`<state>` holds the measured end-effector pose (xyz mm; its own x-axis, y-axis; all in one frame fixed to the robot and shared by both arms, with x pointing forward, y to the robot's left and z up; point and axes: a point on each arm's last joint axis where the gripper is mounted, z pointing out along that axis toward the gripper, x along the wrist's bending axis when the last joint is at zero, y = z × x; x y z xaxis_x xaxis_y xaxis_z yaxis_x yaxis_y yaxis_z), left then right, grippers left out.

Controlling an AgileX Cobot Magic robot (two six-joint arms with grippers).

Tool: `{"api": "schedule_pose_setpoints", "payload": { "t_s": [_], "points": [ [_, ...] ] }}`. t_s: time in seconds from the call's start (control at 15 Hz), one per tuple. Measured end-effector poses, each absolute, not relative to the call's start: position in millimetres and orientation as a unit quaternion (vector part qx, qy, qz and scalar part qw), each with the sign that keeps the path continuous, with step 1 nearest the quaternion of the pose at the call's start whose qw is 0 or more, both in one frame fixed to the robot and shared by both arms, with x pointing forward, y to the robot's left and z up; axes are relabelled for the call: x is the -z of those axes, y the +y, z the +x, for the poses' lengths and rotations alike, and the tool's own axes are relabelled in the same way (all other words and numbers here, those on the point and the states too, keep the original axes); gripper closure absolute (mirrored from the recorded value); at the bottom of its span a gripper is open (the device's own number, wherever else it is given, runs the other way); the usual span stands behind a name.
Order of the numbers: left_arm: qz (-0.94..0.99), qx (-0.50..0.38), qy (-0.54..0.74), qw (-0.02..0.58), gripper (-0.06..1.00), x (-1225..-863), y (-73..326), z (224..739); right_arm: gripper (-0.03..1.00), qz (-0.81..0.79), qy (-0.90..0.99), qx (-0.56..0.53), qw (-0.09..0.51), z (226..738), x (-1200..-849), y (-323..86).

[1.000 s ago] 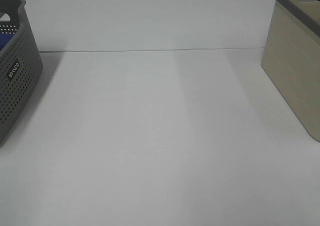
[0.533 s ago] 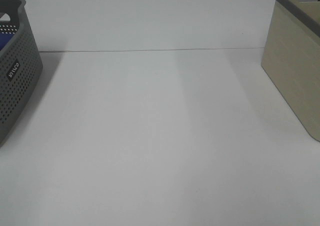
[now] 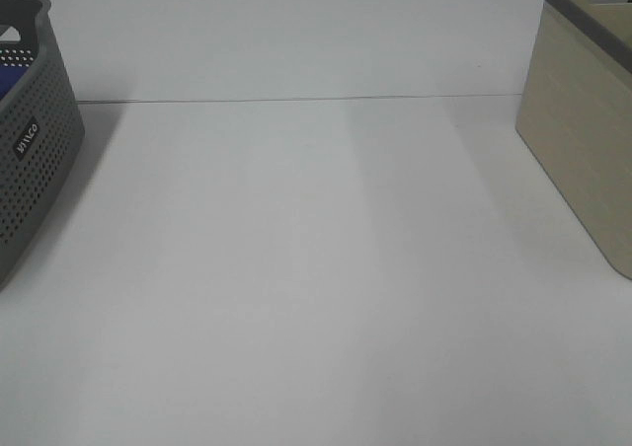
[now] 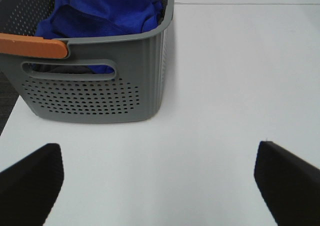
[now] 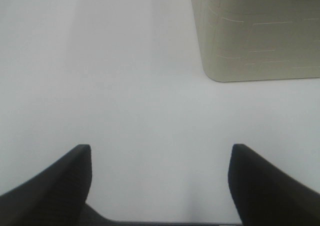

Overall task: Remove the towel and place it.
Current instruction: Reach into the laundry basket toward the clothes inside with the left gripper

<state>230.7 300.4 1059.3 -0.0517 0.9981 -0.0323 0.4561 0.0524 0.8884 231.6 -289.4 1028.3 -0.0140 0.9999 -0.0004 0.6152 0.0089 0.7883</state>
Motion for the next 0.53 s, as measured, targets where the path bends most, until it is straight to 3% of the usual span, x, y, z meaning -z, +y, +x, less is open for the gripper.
{"api": "schedule_pose_setpoints", "payload": {
  "t_s": [0.2,0.53],
  "points": [
    [0.59,-0.35,0.633,0.359,-0.02,-1091.5,300.1,243.7,0.22,0.631,0.64,-0.312,0.308,231.6,-1028.3,-289.4],
    [0.66,-0.298,0.632,0.276,-0.02,-1154.6,302.3,300.3,0.22,0.631,0.64,-0.312,0.308,231.6,-1028.3,-289.4]
  ]
}}
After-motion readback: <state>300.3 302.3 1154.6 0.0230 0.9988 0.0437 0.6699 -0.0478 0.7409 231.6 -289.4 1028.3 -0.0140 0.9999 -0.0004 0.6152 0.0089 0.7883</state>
